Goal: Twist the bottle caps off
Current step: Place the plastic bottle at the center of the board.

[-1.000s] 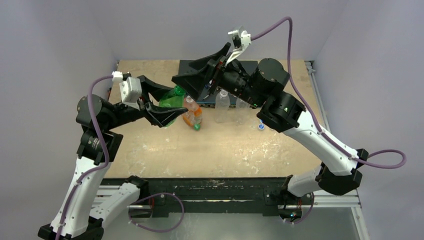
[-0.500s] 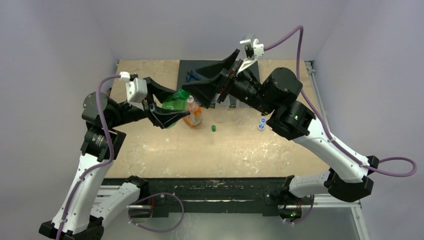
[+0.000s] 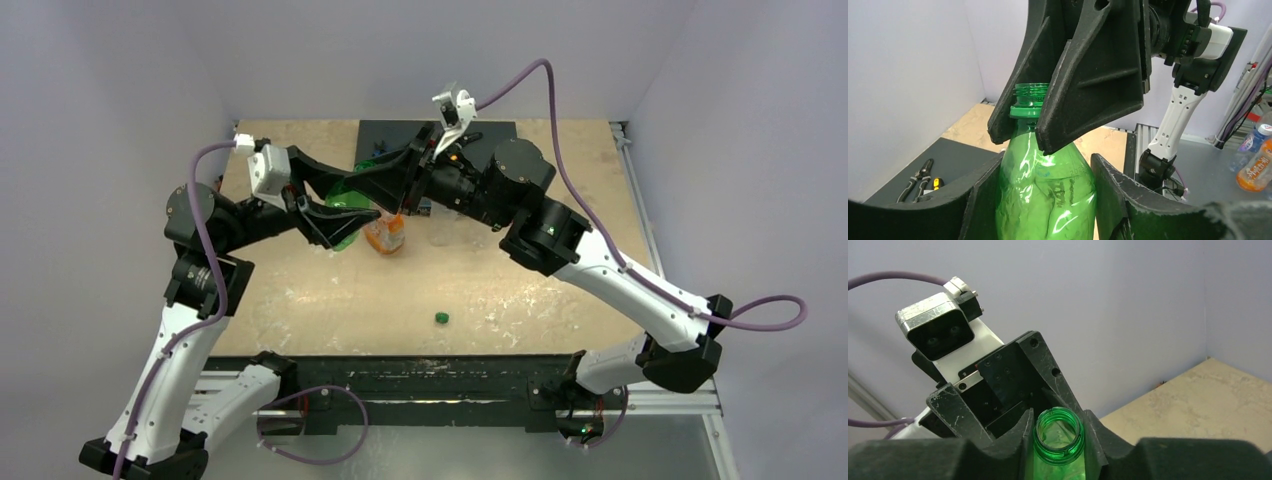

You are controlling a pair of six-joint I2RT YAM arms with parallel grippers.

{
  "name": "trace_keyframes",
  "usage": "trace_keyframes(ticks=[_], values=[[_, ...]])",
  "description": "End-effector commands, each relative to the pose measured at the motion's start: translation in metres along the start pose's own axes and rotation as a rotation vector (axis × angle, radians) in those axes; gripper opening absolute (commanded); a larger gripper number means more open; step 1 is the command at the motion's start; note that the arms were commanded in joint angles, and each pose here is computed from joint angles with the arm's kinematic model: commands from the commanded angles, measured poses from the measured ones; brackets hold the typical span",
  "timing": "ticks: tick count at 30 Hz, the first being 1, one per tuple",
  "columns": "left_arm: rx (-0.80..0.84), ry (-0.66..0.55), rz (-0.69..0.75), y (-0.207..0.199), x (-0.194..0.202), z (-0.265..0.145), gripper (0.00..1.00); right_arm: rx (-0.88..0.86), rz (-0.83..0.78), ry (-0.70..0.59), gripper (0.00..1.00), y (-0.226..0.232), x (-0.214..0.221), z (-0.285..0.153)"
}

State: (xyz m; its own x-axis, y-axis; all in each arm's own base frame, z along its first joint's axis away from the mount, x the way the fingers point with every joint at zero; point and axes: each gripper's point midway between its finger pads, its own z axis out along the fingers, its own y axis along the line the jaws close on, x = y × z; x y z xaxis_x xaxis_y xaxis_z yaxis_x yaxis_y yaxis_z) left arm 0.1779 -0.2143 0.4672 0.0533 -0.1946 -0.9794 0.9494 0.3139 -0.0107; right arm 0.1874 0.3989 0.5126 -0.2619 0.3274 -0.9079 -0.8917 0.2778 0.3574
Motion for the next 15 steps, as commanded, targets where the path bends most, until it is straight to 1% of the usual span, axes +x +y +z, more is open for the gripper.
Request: trace_keyframes(ticks=[1,2,3,4,5,6,8,11,15], values=[[-0.043,-0.049,0.004,0.01,-0.013,0.004,0.0,-0.047,0.007,-0.036,0.15,0.014,-0.011,0.0],[-0.049,-0.04,-0.008,0.012,-0.011,0.004,0.1,-0.033,0.01,-0.038,0.06,0.011,-0.011,-0.001],[-0.057,-0.03,-0.021,0.014,-0.008,0.005,0.32,-0.022,0.008,-0.04,0.01,0.01,-0.013,-0.002],[-0.072,-0.013,-0.038,0.017,-0.004,0.005,0.61,-0.024,-0.003,-0.045,0.0,0.011,-0.015,-0.004],[-0.09,0.006,-0.051,0.02,0.002,0.004,0.76,0.001,-0.017,-0.04,0.0,0.006,-0.016,-0.007],[-0.109,0.026,-0.057,0.023,0.006,0.002,0.84,0.032,-0.044,-0.034,0.0,0.001,-0.016,-0.011],[-0.165,0.063,-0.048,0.031,0.015,-0.002,0.91,0.118,-0.097,-0.009,0.0,-0.015,-0.014,-0.021],[-0.23,0.14,-0.049,0.041,0.032,-0.01,0.95,0.238,-0.175,0.026,0.0,-0.039,-0.007,-0.039],[-0.262,0.281,-0.081,0.046,0.064,-0.022,1.0,0.39,-0.234,0.104,0.0,-0.076,0.024,-0.064]])
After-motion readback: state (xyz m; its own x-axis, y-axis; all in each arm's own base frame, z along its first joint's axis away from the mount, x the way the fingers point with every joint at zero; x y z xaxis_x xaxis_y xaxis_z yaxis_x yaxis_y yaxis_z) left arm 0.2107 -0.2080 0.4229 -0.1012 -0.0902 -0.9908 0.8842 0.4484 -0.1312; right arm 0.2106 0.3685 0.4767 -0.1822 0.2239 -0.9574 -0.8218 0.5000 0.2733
